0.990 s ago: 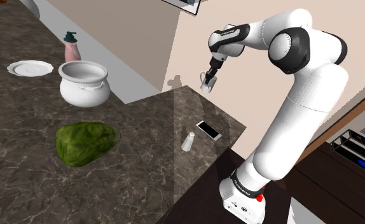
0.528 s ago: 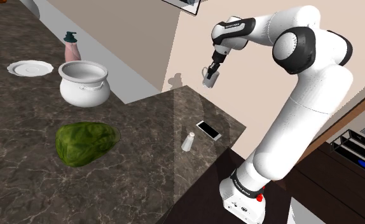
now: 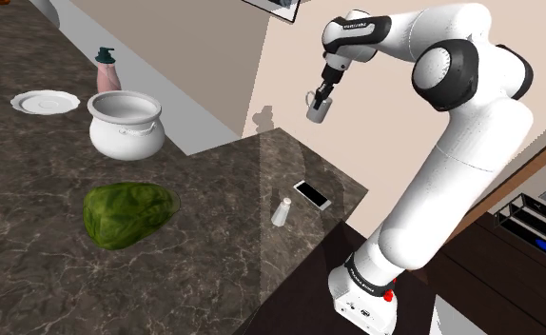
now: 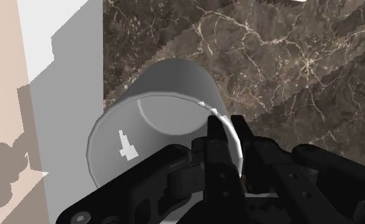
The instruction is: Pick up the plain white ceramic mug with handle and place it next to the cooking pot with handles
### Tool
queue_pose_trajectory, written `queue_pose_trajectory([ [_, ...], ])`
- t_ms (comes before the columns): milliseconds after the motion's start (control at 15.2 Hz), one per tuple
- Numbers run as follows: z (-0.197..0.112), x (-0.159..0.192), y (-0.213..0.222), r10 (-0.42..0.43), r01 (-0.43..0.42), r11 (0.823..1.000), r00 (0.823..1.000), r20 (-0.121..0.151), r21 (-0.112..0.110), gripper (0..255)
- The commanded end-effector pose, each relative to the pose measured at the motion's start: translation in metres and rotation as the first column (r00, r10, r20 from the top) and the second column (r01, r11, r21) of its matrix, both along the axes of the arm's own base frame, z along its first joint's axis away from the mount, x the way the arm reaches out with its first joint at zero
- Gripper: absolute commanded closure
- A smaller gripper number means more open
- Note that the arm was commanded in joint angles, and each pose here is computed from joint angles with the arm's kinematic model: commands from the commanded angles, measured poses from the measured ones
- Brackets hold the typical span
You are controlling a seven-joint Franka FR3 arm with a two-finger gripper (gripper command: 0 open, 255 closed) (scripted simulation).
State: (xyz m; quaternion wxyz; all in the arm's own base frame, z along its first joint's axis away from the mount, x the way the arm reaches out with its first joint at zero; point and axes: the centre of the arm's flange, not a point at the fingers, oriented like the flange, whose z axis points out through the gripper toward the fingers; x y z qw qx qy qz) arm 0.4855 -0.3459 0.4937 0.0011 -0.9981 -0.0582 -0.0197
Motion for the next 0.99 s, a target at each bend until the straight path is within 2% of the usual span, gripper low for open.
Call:
queue_pose_trajectory([
  [0,0.01,0.0,0.0,0.0,0.0,1.0,1.0,0.0,0.0,255],
  [132,0.018,0.0,0.0,0.0,0.0,1.0,1.0,0.0,0.0,255],
  [924,0.019,0.054,0.149,0.0,0.0,1.0,1.0,0.0,0.0,255],
])
